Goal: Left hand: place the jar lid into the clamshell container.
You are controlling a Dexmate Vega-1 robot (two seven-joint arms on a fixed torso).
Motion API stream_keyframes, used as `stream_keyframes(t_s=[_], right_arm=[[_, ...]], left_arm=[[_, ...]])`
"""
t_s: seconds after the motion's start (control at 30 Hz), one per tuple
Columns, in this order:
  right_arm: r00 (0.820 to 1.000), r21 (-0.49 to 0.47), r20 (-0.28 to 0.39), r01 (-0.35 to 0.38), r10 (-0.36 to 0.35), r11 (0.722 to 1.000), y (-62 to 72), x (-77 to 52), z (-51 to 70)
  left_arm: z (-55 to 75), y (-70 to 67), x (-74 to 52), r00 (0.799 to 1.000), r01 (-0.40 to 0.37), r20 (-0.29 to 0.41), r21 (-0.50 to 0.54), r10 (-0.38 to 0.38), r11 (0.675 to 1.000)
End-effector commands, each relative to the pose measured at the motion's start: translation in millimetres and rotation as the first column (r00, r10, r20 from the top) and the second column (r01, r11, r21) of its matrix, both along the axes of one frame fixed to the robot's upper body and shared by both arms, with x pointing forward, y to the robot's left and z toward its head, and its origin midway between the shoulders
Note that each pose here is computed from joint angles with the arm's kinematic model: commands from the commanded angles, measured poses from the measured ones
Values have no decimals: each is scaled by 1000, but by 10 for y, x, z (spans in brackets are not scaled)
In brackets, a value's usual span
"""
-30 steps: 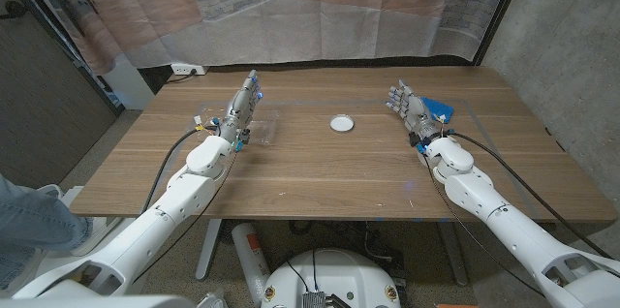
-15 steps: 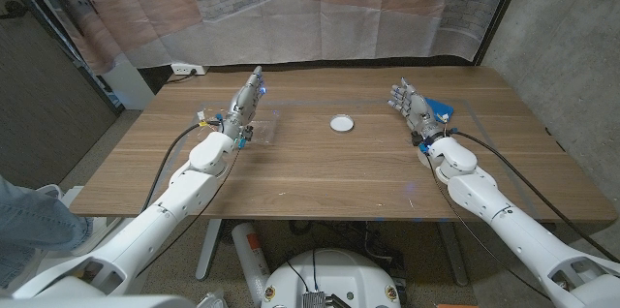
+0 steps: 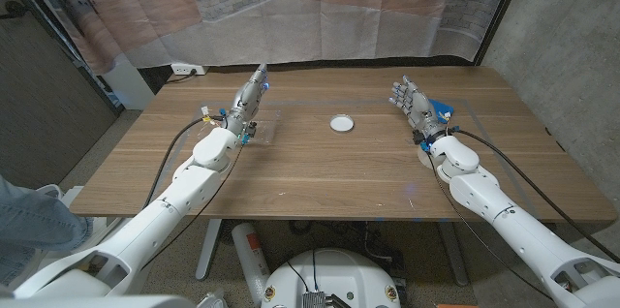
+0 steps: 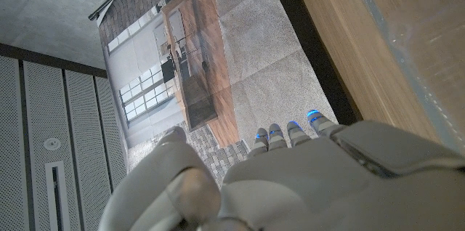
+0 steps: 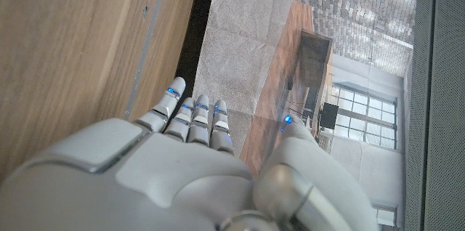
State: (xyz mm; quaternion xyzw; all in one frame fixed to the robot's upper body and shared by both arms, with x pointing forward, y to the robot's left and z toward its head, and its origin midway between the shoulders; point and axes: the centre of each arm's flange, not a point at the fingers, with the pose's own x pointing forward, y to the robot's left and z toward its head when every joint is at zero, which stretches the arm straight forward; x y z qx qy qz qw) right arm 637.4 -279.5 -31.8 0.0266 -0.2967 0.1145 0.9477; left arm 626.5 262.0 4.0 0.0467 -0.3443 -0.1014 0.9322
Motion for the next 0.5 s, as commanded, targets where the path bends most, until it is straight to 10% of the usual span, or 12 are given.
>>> stream_keyframes(t_s=[0.03,0.5], right_arm=[[1000,-2,17,2,-2,1000,11,-26,39],[1000,2,24,-2,2,1000,38,-51,37]], left_arm=[[74,-75,-38,999,-37,41,40,35,999],[135,-155,-99,994,-73,82,90,66,993]])
